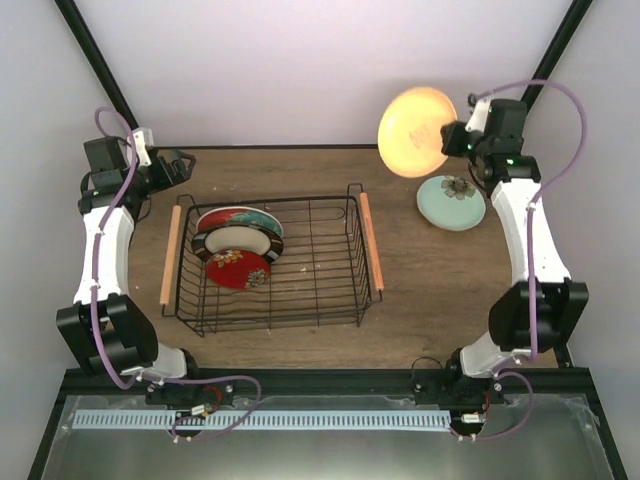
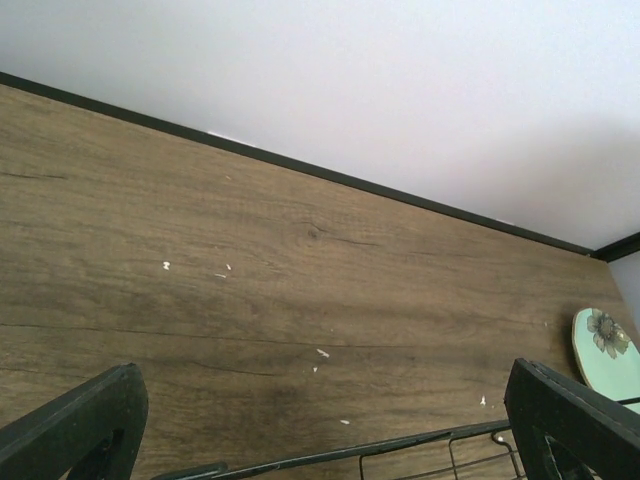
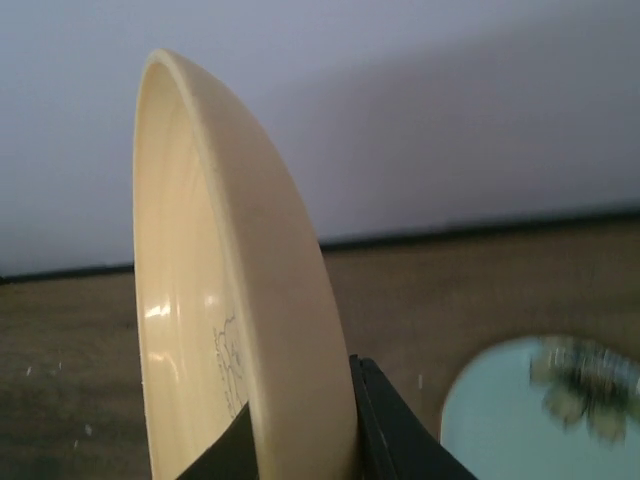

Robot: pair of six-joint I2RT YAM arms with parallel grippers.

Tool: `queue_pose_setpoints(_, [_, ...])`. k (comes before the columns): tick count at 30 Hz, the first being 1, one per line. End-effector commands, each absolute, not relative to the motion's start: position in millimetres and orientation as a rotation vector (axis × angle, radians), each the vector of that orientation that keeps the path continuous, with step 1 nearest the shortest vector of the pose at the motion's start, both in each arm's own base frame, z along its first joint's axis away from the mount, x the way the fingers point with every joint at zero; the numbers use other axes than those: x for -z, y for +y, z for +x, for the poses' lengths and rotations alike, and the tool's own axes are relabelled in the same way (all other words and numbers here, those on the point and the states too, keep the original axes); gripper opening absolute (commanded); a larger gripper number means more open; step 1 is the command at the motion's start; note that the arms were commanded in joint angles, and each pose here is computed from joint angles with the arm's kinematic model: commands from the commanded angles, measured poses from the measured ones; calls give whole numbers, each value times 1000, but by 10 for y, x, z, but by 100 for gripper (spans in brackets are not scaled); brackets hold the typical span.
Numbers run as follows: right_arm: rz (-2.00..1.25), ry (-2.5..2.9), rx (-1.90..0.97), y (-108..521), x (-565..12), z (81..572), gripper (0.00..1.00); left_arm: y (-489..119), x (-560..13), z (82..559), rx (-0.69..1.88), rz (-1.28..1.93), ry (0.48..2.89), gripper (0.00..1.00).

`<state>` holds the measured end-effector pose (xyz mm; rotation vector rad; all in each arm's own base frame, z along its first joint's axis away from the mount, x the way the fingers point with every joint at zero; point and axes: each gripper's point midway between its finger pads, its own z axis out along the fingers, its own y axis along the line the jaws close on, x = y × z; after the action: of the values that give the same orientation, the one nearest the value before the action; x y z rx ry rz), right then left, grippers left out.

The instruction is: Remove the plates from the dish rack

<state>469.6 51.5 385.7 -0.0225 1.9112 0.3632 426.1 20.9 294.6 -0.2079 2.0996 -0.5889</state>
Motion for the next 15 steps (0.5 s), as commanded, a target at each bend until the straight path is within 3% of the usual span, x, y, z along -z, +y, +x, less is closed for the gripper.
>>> queue_pose_setpoints(1, [120,2130,-681,637,-3094,4652,1,208,-3109,4282,595,-190,2062,100])
queue_pose_setpoints(15, [224,2297,-824,739,-1907,5384,1,192,-3169,4097,551,-171,2069,100])
